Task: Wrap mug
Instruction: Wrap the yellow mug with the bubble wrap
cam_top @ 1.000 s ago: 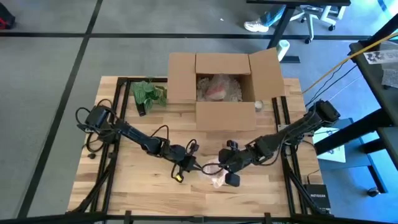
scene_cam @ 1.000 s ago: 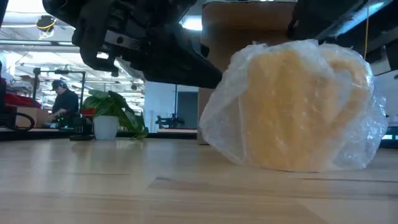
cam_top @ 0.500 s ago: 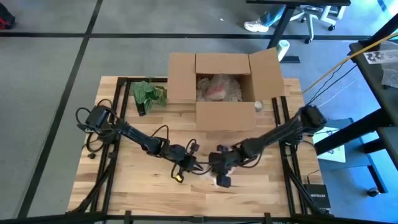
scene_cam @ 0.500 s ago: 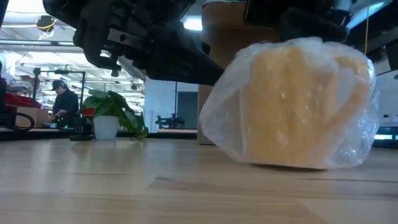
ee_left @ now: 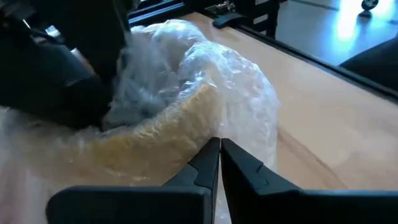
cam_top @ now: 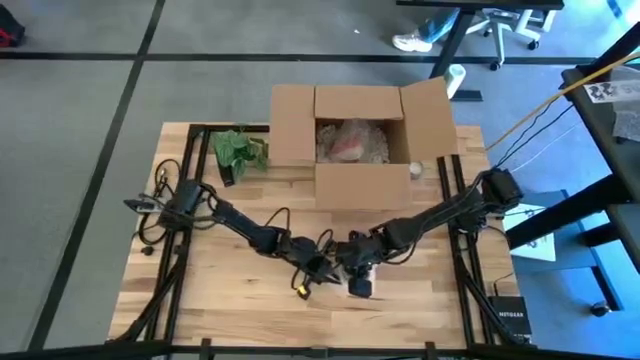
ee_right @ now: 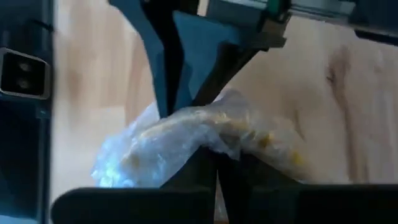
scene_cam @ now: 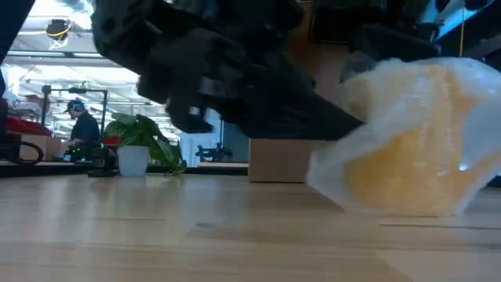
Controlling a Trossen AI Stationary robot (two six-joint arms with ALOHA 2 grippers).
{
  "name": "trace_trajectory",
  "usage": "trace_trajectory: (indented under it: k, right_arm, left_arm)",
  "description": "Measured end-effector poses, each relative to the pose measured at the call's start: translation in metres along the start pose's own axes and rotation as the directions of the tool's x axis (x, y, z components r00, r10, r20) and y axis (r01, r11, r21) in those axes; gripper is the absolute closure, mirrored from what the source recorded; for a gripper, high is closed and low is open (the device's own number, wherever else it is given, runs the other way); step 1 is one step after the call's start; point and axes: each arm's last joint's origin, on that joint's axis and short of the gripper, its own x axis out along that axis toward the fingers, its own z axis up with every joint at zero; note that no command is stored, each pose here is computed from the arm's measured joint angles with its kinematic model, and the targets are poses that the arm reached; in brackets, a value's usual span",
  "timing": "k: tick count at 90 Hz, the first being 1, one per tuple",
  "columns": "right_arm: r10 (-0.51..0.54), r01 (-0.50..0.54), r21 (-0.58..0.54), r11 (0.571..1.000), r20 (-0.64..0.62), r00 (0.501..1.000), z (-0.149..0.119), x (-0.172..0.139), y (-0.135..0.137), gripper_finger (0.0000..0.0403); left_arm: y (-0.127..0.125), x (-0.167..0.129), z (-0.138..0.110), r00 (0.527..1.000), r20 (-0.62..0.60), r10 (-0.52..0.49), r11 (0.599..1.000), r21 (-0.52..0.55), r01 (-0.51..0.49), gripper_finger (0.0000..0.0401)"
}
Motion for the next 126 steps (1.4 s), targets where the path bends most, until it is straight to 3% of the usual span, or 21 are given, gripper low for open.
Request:
trace_trajectory:
  k: [20, 37, 61, 84, 95, 102, 115, 126]
  right_arm:
    - [-0.105, 0.105, 0.005, 0.994, -0.07, 0.992, -0.009, -0.004, -0.007, 0.0403]
    - [-0.16, 0.162, 0.025, 0.986, -0.083, 0.984, -0.008, -0.007, -0.017, 0.0403]
    - [-0.172, 0.172, -0.013, 0.985, -0.042, 0.984, 0.001, -0.019, -0.011, 0.0399]
    - [-0.109, 0.109, 0.027, 0.994, 0.004, 0.994, 0.004, -0.046, -0.006, 0.0327]
    - [-0.151, 0.152, 0.073, 0.986, -0.015, 0.988, -0.001, -0.053, -0.008, 0.0304]
    - [-0.186, 0.188, 0.091, 0.978, -0.034, 0.982, -0.003, -0.054, -0.01, 0.0319]
    - [-0.19, 0.194, 0.089, 0.977, -0.045, 0.981, -0.005, -0.057, -0.01, 0.0389]
    - [-0.196, 0.199, 0.092, 0.976, -0.046, 0.98, -0.006, -0.06, -0.01, 0.0392]
  left_arm:
    - [0.025, 0.0, -0.002, 0.998, -0.026, 0.052, 0.998, 0.03, -0.051, 0.0401]
    - [0.042, -0.004, -0.012, 0.992, -0.103, 0.067, 0.997, -0.023, -0.07, 0.0401]
    - [0.03, -0.005, -0.008, 0.993, -0.118, -0.014, 0.999, -0.052, 0.008, 0.0401]
    - [0.025, -0.009, -0.009, 0.983, -0.182, -0.039, 0.998, -0.053, 0.03, 0.0401]
    - [0.025, -0.009, -0.01, 0.98, -0.192, -0.044, 0.998, -0.059, 0.033, 0.0401]
    - [0.026, -0.009, -0.009, 0.982, -0.182, -0.043, 0.998, -0.059, 0.032, 0.0401]
    - [0.025, -0.009, -0.009, 0.982, -0.182, -0.046, 0.998, -0.058, 0.036, 0.0401]
    - [0.025, -0.009, -0.008, 0.983, -0.18, -0.049, 0.998, -0.055, 0.04, 0.0401]
